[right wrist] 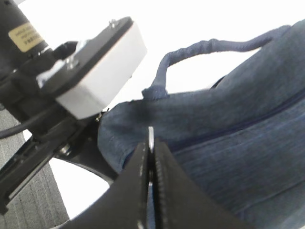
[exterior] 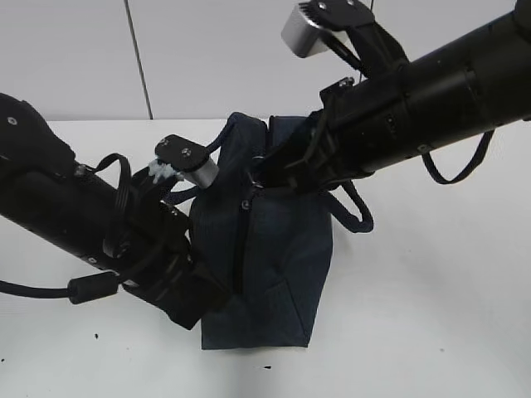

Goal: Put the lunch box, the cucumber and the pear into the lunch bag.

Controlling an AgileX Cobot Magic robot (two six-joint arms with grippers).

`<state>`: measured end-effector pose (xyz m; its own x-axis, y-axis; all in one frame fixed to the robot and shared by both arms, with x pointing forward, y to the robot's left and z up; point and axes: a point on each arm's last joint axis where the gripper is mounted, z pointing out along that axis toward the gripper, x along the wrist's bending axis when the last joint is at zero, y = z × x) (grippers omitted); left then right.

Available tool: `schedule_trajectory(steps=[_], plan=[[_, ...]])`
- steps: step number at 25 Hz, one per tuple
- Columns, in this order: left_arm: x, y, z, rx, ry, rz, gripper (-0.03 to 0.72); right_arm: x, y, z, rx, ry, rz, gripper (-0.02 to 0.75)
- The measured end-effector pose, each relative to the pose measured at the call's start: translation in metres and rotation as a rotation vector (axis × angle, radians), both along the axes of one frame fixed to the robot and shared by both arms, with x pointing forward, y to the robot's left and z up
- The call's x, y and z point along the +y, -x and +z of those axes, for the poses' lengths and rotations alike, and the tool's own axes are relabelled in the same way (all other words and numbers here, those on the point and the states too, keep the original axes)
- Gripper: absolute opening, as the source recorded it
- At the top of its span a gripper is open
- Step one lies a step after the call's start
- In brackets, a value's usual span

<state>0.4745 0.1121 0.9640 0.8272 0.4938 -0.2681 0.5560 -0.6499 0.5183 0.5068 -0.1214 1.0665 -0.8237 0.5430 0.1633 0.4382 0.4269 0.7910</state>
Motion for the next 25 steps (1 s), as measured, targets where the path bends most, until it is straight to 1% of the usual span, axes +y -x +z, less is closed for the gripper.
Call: schedule_trajectory(steps=[4,12,15,21,24,25], plan=[[0.001,0.001,-0.001,0.002,-0.018,-0.028,0.003,-0.001,-0.01,0.004,-0.005,-0.01,-0.024,0.006],[0.001,0.002,0.0,0.004,-0.018,-0.033,0.002,-0.023,-0.048,-0.001,0.047,-0.026,-0.099,0.006],[0.001,0.002,0.0,0.006,-0.018,-0.034,0.002,-0.025,-0.064,-0.004,0.059,-0.029,-0.107,0.006],[0.001,0.002,0.0,0.007,-0.019,-0.039,0.001,-0.02,-0.101,-0.009,0.054,-0.038,-0.108,0.006],[0.001,0.002,0.0,0.011,-0.02,-0.043,0.001,-0.024,-0.119,-0.007,0.043,-0.053,-0.138,0.006],[0.001,0.003,0.0,0.017,-0.024,-0.052,0.001,-0.028,-0.125,-0.003,0.021,-0.057,-0.16,0.006]])
